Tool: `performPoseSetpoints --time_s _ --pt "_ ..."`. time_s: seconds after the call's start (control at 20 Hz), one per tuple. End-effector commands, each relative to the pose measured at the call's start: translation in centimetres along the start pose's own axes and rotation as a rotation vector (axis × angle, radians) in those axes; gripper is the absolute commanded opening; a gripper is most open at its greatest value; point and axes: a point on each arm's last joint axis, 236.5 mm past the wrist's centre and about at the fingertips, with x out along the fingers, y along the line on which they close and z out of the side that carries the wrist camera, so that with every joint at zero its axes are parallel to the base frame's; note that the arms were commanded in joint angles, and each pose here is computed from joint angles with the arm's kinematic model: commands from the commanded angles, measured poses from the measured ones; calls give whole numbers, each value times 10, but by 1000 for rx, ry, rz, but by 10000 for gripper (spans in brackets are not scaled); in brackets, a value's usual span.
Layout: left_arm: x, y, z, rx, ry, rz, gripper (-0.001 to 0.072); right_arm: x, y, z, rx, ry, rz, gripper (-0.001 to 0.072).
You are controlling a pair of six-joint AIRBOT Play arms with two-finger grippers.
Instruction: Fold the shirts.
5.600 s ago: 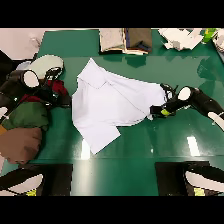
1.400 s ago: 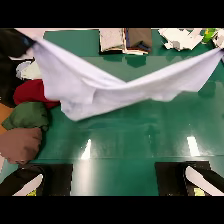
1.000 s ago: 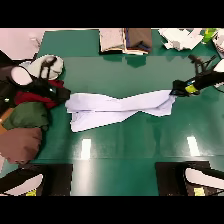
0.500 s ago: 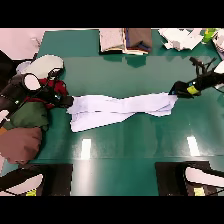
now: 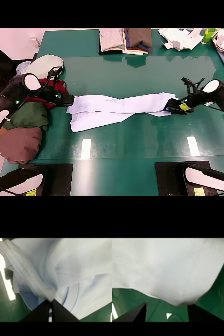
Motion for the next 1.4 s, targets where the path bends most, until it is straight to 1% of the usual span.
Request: performPoseSetpoints --time_s 0.0,0.05,0.1,0.3,0.45,0.5,0.7,0.85,1.0,1.15,1.25,1.35 --pt "0 -1 1 -3 -3 -4 26 15 2 13 23 -53 -11 549" --pt "0 -1 1 -4 -3 -5 26 13 4 19 28 -80 -10 545" --pt "0 -1 1 -4 -3 -5 25 9 5 24 22 -102 -15 506" --pt "0 -2 1 -5 -4 -8 26 -4 14 40 12 -149 3 508" --pt "0 -3 1 -7 -4 -11 26 7 24 43 2 -147 18 508" --pt "0 -3 1 -8 -3 -12 26 13 27 41 -7 -132 18 493" --pt "0 -2 0 -6 1 -10 25 24 42 52 -56 -177 16 14" --pt "-13 -2 10 13 -48 4 25 -12 59 73 -106 -273 29 11" --pt "-84 -20 51 72 -251 4 25 -110 85 101 -177 -471 61 11" --pt "-221 -58 92 156 -596 -26 25 -246 118 102 -272 -748 81 11" --pt "-326 -85 93 212 -835 -49 25 -324 133 84 -314 -915 83 11" --pt "-418 -107 75 261 -1042 -69 25 -385 141 57 -343 -1047 73 10"
